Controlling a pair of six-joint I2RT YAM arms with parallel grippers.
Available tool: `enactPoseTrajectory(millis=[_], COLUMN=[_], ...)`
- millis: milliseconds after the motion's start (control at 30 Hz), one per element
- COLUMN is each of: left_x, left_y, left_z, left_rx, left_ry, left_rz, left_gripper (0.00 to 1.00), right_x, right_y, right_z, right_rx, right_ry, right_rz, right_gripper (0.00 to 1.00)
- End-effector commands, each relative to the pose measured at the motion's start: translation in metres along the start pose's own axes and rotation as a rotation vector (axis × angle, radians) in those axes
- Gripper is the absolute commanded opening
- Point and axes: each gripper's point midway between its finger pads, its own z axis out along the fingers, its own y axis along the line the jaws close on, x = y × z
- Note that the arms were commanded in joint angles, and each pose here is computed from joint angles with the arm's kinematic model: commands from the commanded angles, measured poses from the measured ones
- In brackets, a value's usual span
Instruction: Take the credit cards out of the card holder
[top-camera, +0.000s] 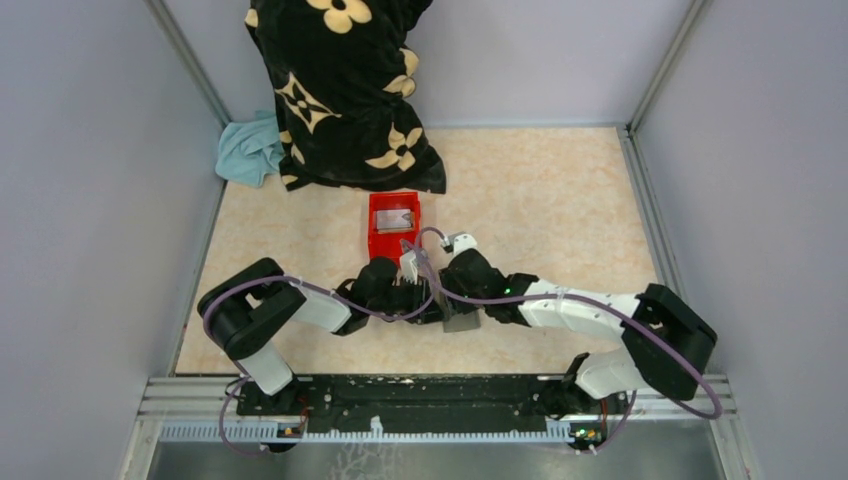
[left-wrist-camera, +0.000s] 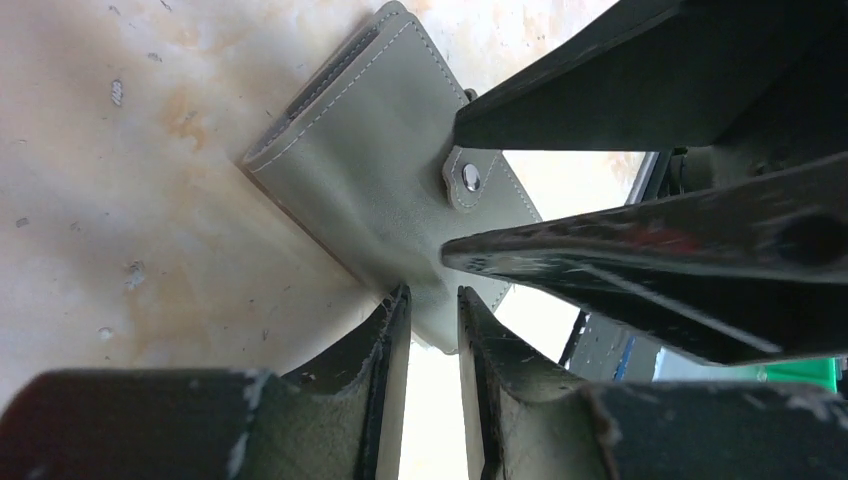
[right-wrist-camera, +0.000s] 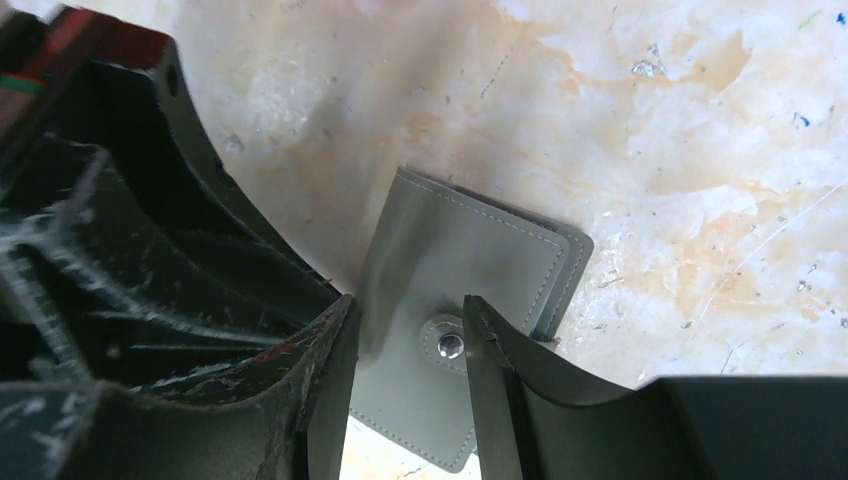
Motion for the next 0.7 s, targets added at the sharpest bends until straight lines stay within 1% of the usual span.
enactPoseTrajectory(millis=[0,300,500,567,633,667], left_x=[0.013,0.016,0.015,0.015,0.015,0.015], left_y=[0.019,0.021,0.020,0.020,0.020,0.020], left_z=[-0.003,-0.002,-0.001,-0.001,-0.002,-0.002], left_rx=[-0.086,-0.089,-0.082,-0.083,-0.082,-0.082], left_ry=[0.032,0.038,0.036,0.035,0.035,0.034], left_rz=[-0.007,-0.013,-0.014,-0.015,-0.014,-0.013], left_gripper=[0.31,0.32,0.31,0.32,0.32,0.32], right_x=[0.003,0.015,0.029,0.034,0.040,0.042], right_y=[-0.009,-0.026,-0.031,-0.032,-0.032,-0.033], right_z=[0.008,0.003,0.004,0.006,0.008,0.009], right_rx=[0.103,0.235,0.265,0.276,0.279,0.286], right_ry=[0.028,0.076,0.119,0.139,0.161,0.171], right_rz=[-0.059,-0.132,-0.165,-0.171,-0.175,-0.173], right_gripper=[0.44,0.43,0.37,0.33,0.25,0.17])
